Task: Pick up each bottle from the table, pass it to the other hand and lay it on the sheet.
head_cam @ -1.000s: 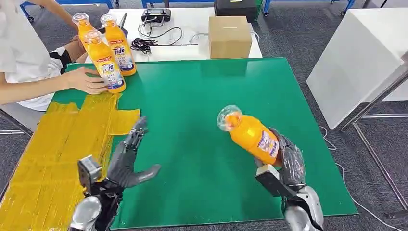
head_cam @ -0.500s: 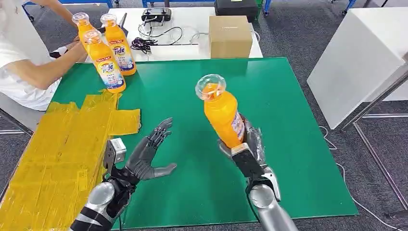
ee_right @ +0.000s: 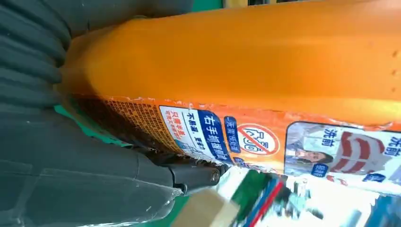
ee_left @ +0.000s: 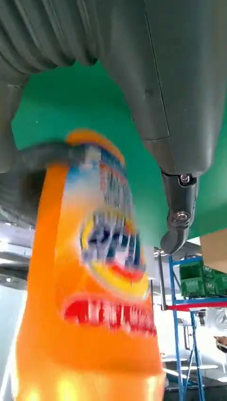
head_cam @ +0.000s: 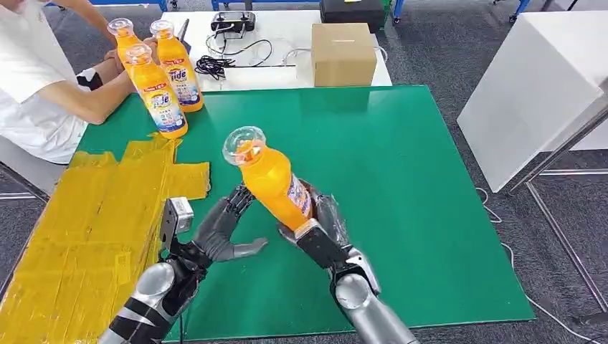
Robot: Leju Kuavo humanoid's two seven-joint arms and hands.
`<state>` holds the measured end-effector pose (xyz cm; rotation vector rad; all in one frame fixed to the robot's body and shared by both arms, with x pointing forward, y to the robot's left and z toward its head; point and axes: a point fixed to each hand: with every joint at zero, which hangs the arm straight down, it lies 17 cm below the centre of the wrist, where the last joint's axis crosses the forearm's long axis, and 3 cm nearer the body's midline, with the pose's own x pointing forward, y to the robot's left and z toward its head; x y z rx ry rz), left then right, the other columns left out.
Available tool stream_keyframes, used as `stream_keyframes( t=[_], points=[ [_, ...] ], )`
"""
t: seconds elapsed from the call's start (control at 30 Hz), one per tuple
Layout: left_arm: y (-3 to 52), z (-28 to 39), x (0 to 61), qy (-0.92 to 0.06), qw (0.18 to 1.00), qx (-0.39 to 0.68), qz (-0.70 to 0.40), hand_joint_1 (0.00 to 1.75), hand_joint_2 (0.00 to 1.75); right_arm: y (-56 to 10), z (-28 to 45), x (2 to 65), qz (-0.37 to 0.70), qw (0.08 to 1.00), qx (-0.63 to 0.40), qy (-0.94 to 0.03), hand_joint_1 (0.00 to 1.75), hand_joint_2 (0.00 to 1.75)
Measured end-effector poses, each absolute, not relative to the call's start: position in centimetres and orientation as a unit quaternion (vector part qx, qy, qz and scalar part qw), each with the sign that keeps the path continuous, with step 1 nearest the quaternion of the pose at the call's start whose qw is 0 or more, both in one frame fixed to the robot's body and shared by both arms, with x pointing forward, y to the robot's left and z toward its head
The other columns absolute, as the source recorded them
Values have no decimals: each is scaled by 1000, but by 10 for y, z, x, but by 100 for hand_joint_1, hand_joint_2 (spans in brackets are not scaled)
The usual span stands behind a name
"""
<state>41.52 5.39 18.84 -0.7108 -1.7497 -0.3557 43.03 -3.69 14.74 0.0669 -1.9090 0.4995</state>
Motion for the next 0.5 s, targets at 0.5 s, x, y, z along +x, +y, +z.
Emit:
stream_keyframes(
  t=[0.5],
  points=[
    [61, 188, 421, -741, 580, -316, -120, 0, 175, 45, 103, 399, 310, 556, 76, -767, 175, 175]
  ],
)
